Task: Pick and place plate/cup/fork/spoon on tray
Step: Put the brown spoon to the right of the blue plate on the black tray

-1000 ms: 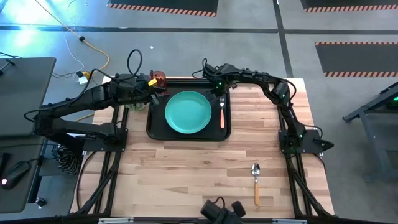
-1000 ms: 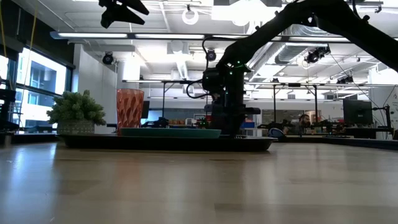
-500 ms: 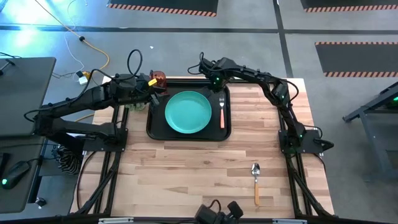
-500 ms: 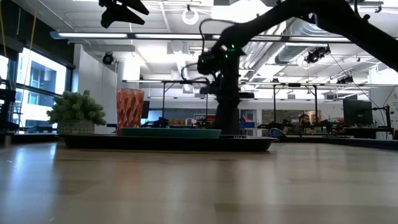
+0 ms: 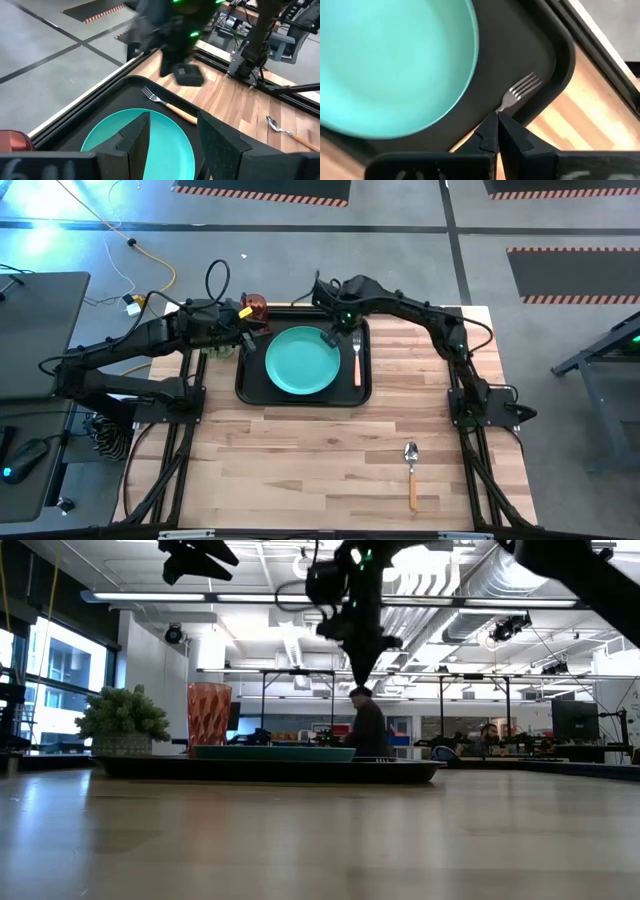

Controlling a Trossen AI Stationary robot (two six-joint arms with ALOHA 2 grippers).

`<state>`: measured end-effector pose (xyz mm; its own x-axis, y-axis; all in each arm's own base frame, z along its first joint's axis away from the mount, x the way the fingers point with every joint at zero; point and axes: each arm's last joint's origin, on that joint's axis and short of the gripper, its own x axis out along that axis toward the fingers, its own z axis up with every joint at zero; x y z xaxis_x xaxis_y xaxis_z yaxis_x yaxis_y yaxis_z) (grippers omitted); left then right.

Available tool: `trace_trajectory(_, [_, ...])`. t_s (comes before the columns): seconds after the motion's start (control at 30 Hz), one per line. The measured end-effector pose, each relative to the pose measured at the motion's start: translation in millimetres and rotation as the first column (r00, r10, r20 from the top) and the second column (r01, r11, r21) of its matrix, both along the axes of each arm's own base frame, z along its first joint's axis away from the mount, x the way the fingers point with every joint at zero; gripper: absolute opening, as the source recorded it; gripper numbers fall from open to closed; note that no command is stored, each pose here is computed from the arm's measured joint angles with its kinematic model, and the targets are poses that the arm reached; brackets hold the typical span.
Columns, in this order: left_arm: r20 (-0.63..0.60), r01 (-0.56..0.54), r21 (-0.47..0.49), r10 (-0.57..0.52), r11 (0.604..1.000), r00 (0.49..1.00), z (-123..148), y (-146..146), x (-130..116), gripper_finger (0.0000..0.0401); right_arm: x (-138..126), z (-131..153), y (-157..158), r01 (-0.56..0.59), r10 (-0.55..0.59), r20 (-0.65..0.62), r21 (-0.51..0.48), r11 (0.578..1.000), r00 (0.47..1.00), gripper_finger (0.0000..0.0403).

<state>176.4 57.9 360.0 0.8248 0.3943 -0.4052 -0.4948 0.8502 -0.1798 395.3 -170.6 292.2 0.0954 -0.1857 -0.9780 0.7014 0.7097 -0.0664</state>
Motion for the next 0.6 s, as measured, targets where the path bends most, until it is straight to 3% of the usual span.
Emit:
trace_trajectory(0.27, [0.008, 0.067, -0.029, -0.066, 0.997, 0.998, 0, -2, 1, 0.0156, -32, 31, 63, 0.04, -0.035, 0.073, -0.064, 0.997, 0.997, 0.0])
trace_trajectory(0.6, [0.011, 0.12, -0.035, -0.119, 0.992, 0.993, 0, -9, 3, 0.0156, -103, 47, 140, 0.251, -0.252, 0.206, 0.03, 0.968, 0.946, 0.0])
